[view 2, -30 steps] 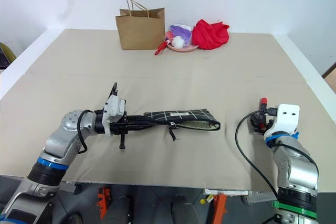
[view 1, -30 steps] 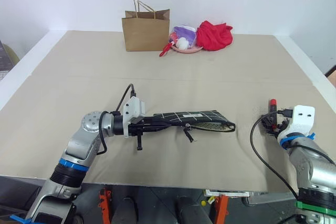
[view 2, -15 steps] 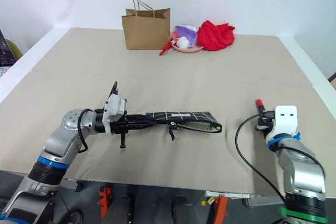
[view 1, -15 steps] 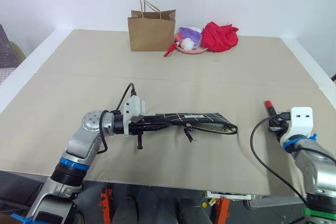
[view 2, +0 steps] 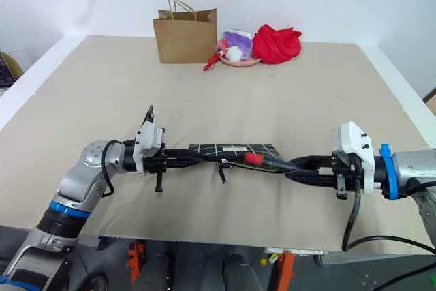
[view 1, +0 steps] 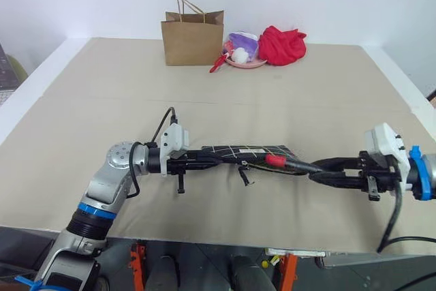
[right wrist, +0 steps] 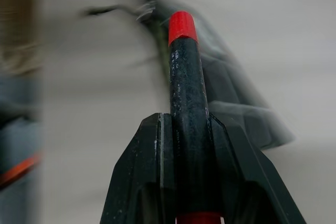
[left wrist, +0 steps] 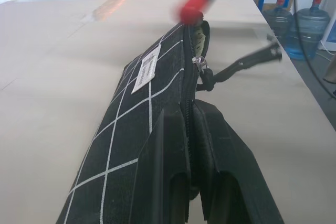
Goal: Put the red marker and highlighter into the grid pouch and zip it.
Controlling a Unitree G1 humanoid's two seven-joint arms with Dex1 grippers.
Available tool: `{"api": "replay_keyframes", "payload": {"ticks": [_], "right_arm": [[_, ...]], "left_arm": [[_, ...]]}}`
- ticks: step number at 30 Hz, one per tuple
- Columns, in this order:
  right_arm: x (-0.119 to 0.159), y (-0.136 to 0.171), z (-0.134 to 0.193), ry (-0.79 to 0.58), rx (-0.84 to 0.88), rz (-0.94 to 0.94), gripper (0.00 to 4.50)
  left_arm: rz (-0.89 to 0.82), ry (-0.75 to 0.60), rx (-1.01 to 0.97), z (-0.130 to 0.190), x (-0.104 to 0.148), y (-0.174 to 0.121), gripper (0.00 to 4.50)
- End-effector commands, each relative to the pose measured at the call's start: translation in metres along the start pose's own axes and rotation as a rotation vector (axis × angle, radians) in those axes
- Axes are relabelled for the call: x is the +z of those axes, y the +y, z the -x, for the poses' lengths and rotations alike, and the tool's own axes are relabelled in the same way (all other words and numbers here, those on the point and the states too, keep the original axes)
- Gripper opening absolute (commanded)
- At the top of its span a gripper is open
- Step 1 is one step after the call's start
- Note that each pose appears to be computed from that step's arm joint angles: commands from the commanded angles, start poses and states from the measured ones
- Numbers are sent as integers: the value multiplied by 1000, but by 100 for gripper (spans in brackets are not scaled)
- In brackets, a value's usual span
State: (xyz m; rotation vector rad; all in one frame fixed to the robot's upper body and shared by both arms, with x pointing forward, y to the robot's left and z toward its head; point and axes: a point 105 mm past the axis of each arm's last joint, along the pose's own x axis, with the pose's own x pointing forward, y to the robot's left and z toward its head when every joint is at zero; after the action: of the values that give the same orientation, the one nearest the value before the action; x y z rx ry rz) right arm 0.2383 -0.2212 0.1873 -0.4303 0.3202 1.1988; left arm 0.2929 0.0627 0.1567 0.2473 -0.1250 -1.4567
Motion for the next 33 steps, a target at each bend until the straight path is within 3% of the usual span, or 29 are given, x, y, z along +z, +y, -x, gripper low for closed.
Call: {"api": "replay_keyframes", "payload": {"ticks": [1, 20, 30, 32, 33], "right_arm": [[1, 4, 2, 34, 41, 19, 70], [-7, -9, -19, 14, 12, -51, 70], [19, -16, -56, -66, 25, -45, 70], [25, -16, -60, -85, 27, -41, 171], [26, -14, -60, -82, 43, -38, 198]], "left_arm": [[-36, -13, -1, 2, 9, 1, 0], [-35, -36, -20, -7, 11, -6, 0], [-33, -49, -31, -14, 13, -8, 0], [-33, -50, -30, -14, 13, -8, 0], [-32, -50, -29, -13, 13, -8, 0]]}}
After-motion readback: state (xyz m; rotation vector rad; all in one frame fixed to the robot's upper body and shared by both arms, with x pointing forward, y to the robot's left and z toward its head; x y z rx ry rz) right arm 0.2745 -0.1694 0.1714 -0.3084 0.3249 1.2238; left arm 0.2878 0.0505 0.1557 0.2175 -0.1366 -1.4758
